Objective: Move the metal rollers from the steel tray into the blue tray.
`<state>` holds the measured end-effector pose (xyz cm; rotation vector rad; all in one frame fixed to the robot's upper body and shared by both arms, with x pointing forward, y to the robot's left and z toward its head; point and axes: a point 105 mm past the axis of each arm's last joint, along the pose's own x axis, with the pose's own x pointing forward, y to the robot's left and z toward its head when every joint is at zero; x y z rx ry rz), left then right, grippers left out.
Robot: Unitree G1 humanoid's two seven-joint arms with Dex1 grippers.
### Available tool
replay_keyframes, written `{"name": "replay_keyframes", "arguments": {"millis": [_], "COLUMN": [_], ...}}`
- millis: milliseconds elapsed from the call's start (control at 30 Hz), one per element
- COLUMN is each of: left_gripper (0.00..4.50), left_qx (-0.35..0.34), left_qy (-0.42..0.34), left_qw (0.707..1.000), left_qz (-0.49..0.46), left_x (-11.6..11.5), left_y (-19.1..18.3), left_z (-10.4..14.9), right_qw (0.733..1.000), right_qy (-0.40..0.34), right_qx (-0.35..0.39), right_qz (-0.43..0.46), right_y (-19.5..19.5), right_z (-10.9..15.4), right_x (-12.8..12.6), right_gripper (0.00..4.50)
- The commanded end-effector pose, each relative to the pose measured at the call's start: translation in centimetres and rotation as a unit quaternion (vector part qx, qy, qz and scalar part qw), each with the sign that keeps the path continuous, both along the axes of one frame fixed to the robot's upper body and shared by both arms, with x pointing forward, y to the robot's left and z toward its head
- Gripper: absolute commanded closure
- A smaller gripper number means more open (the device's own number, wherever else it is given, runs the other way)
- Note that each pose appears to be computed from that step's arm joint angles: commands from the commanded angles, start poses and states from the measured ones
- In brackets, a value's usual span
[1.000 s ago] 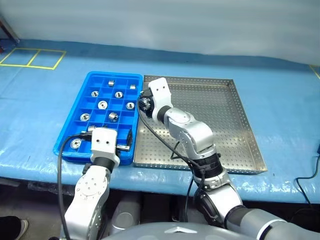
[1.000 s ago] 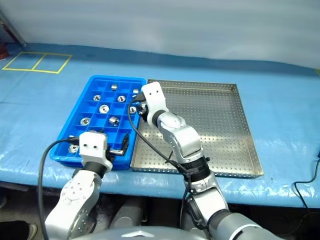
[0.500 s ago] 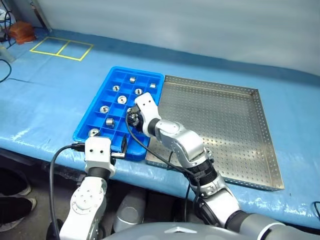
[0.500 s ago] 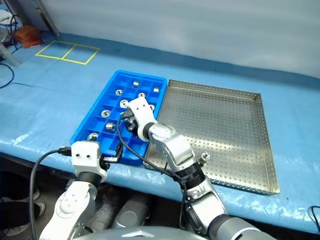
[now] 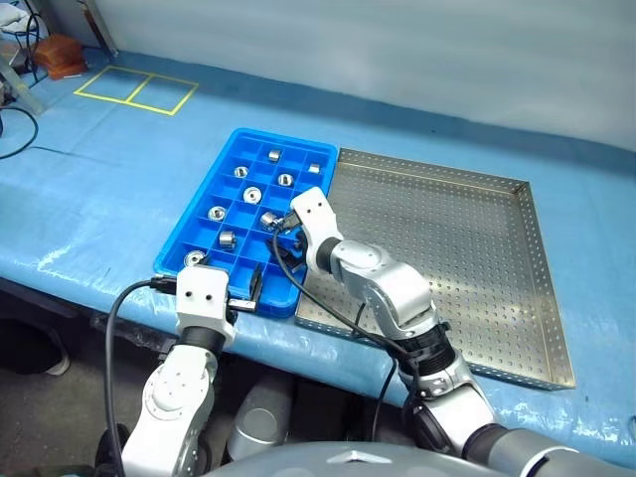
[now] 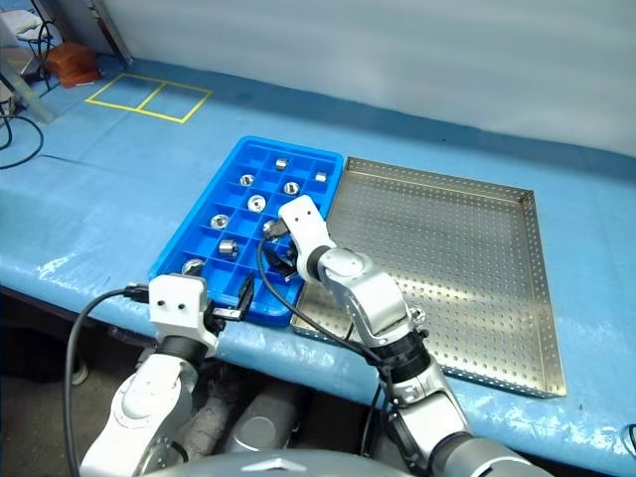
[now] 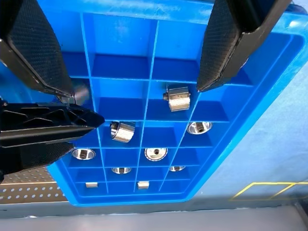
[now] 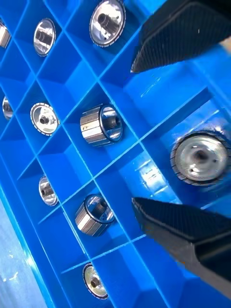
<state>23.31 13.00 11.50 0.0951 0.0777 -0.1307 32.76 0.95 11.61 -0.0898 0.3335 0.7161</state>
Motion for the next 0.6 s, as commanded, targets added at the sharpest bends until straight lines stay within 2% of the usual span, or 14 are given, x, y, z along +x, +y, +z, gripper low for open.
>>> {"name": "replay_keyframes", "arguments": {"millis": [33, 167, 300, 600], "left_gripper": [0.07, 0.07, 0.07, 0.07], "left_qx": [-0.004, -0.007, -0.006, 0.011], "left_qy": [-0.007, 0.003, 0.02, 0.052], "left_qw": [0.999, 0.995, 0.987, 0.952], "left_qz": [-0.042, -0.098, -0.162, -0.301], "left_x": [0.3, 0.6, 0.6, -0.5], "left_y": [-1.2, -2.7, -4.4, -7.7], "left_z": [0.4, 0.2, -0.3, -1.2], "right_qw": [0.998, 0.992, 0.985, 0.971], "right_qy": [-0.037, -0.045, -0.014, 0.052], "right_qx": [0.03, 0.027, -0.004, -0.025], "right_qz": [-0.035, -0.117, -0.174, -0.234], "right_y": [-1.7, -5.3, -8.3, -11.1], "right_z": [2.7, 3.2, 1.7, -0.7], "right_x": [0.1, 0.5, -0.5, -3.8], "right_gripper": [0.03, 0.03, 0.03, 0.03]}}
